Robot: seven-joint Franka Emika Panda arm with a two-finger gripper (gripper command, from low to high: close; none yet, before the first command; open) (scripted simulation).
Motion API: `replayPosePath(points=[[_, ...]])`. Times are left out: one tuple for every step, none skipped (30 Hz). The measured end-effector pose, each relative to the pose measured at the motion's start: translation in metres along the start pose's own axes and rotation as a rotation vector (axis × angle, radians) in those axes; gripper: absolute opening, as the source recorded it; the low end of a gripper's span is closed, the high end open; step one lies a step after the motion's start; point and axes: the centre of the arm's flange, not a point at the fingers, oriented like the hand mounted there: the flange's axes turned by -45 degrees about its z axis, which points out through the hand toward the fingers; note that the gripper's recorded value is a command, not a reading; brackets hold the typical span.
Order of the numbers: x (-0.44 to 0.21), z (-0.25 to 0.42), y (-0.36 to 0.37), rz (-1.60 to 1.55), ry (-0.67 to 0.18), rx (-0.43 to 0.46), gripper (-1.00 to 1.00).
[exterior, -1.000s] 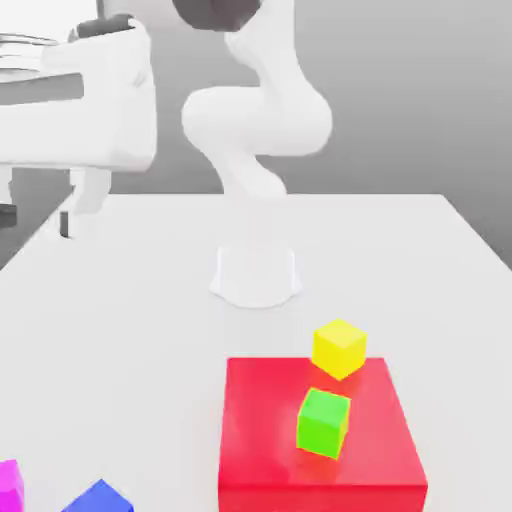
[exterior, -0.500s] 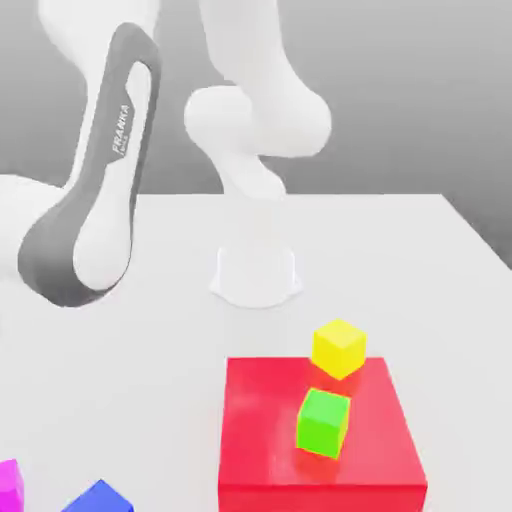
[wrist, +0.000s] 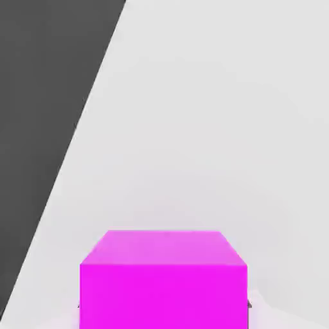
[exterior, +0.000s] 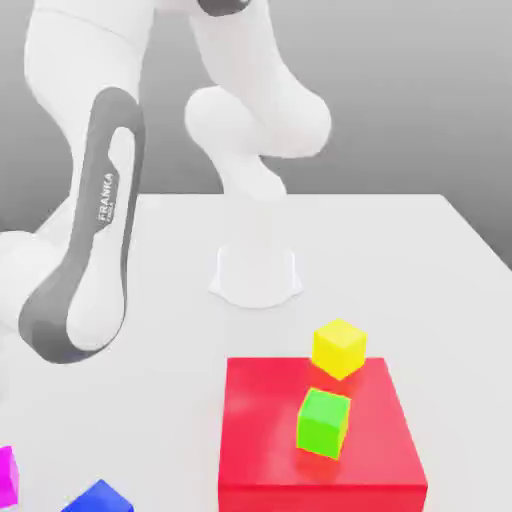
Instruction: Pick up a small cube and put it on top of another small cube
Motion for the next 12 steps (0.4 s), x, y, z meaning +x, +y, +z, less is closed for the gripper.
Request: replayPosePath(points=[[-0.012, -0.010, -0.014, -0.073, -0.001, 0.001, -1.00], [-0.026, -0.019, -0.029, -0.150, -0.001, 0.001, -1.00], [-0.041, -0.028, -0.043, -0.232, -0.001, 0.001, -1.00], [-0.057, -0.036, -0.057, -0.314, -0.002, 0.001, -1.00], [-0.073, -0.044, -0.070, -0.395, -0.002, 0.001, -1.00], [-0.080, -0.040, -0.076, -0.435, -0.001, 0.000, -1.00], [-0.084, -0.030, -0.079, -0.455, -0.001, 0.000, -1.00], [-0.086, -0.016, -0.081, -0.466, -0.001, 0.000, -1.00], [-0.087, -0.002, -0.082, -0.470, 0.000, -0.001, -1.00], [-0.088, 0.007, -0.082, -0.473, 0.000, -0.001, 1.00], [-0.088, 0.007, -0.082, -0.473, 0.000, -0.001, 1.00], [-0.088, 0.007, -0.082, -0.473, 0.000, -0.001, 1.00]])
